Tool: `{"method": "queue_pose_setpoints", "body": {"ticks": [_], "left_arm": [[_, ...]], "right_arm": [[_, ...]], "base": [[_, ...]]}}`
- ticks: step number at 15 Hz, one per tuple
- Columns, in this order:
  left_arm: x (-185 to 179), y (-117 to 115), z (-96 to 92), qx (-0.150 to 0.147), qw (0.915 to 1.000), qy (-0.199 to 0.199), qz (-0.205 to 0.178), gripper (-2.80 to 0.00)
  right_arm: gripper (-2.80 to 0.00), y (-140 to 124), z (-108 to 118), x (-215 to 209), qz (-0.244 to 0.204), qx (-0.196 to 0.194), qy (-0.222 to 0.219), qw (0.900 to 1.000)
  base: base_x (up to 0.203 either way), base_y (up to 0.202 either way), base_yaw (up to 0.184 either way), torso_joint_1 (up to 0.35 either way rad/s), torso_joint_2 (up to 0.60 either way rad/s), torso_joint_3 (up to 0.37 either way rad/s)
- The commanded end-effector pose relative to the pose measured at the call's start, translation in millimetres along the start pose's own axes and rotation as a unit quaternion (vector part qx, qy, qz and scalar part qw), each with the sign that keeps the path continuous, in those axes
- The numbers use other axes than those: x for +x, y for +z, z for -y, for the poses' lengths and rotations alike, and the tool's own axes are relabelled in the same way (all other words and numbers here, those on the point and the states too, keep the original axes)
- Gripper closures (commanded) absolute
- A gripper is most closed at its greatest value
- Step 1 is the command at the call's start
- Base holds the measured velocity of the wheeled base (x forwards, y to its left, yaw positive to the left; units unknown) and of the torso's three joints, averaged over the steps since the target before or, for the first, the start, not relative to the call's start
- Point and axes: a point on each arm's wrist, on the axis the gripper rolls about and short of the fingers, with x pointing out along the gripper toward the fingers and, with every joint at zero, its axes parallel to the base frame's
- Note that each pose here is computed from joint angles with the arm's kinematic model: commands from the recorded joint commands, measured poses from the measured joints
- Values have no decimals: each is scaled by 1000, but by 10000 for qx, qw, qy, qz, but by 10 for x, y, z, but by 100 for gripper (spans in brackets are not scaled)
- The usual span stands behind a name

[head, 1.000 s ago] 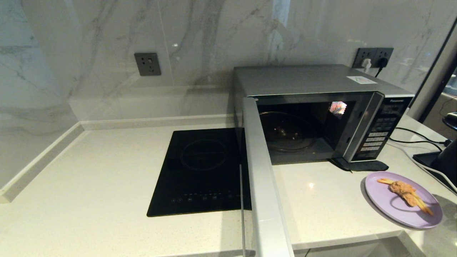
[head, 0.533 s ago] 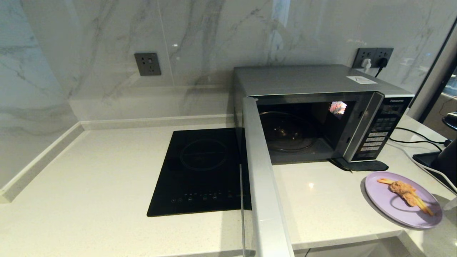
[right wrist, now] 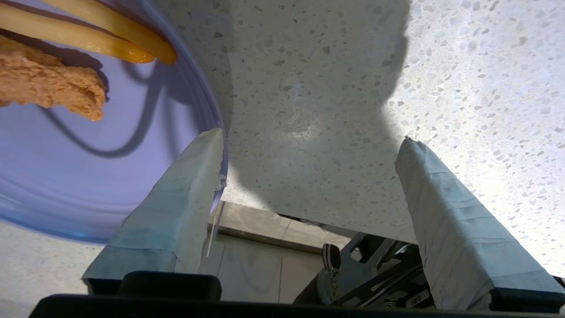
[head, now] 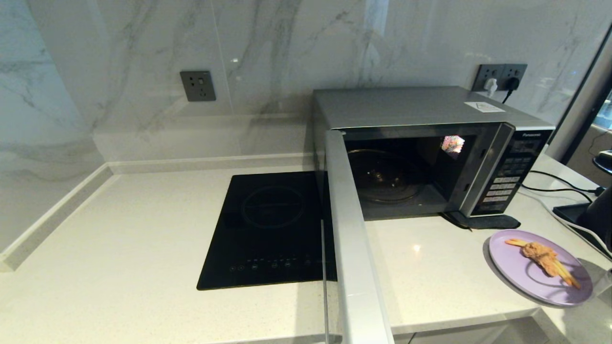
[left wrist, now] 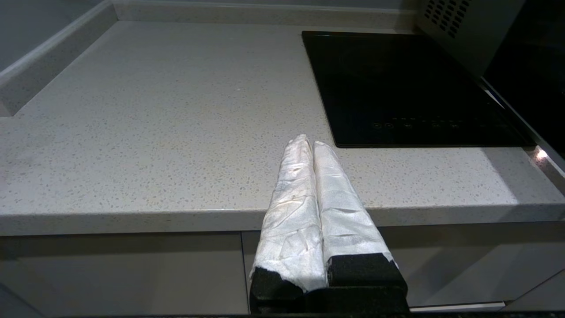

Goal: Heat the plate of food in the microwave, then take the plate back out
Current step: Put the plate in the microwave oven

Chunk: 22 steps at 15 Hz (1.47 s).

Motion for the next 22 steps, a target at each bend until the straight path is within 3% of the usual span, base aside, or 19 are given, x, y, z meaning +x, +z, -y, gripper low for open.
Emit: {"method": "queue_pose_setpoints", "body": {"ticks": [1,12,18,22], "left_arm": [[1,1,0,-5,10000,4,-4,0],[1,1,0,-5,10000,4,-4,0],[1,1,0,-5,10000,4,-4,0],[1,1,0,-5,10000,4,-4,0]], "right_arm": [[-280,-41,-86,70,-121,-127,-50,9998],[-280,-159,-398,175,-201,-609,-61,9979],[-280,-90,-419,321,-107,-498,-443,9977],[-280,-31,-467,349,95,-318,-289,9990]], "base": [[0,0,0,0,0,0],[0,0,0,0,0,0],[0,0,0,0,0,0],[0,0,0,0,0,0]]}}
